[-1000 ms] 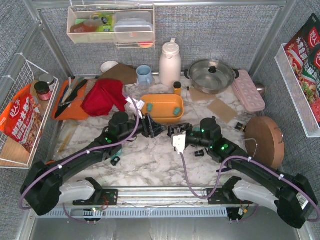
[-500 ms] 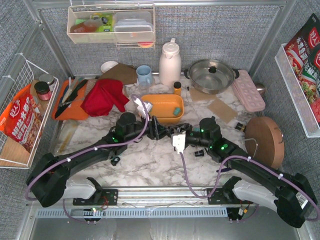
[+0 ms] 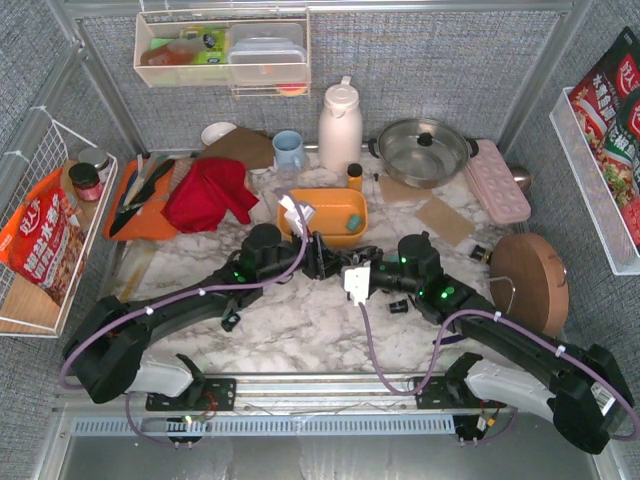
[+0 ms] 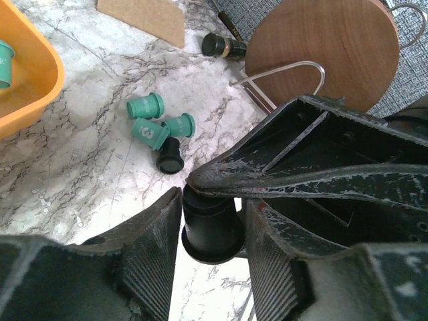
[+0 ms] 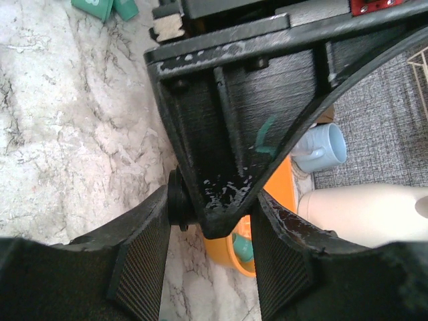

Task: Mix the coffee capsules in the storage basket

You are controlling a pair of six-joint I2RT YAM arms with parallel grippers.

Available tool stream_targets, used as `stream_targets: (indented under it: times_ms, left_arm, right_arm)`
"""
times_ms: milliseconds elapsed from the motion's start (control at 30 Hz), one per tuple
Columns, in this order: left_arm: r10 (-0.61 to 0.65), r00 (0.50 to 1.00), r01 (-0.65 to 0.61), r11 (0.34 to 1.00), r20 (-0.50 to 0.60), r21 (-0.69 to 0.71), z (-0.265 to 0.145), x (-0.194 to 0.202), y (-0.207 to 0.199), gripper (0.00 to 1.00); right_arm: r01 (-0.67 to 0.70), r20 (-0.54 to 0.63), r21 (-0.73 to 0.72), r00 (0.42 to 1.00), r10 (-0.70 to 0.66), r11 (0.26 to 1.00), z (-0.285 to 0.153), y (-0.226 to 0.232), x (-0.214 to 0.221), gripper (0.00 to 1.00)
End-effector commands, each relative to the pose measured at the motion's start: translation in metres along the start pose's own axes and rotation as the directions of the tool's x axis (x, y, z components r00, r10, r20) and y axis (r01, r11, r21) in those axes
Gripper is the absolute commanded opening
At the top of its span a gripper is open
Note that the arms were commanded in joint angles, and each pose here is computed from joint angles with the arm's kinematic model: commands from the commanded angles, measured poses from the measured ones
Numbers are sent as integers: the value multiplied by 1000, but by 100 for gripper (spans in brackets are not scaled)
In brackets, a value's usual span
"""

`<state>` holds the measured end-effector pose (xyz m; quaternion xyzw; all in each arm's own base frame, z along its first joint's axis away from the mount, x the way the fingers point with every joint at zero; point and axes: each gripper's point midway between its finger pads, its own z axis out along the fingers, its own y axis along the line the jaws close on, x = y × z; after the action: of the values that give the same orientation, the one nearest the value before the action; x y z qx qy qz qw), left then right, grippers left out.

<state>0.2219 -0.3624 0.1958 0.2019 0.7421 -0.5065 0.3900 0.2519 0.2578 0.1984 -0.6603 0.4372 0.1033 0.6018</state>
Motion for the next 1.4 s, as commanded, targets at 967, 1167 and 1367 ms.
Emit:
stream_targets:
  times_ms: [967, 1167, 1367]
  left_arm:
    - [166, 978, -96, 891, 122, -444, -9, -92, 109, 10]
    - [139, 984, -57, 831, 108, -553, 11, -104, 183, 11]
    - [102, 994, -69, 809, 23, -584, 45, -94, 222, 17]
  right_arm:
    - [-206, -24, 366, 973, 230, 907, -47, -48, -1, 99]
    - [-457, 28, 721, 771, 636, 522, -104, -83, 29, 99]
    - [-478, 260, 873, 624, 737, 96, -160, -88, 59, 99]
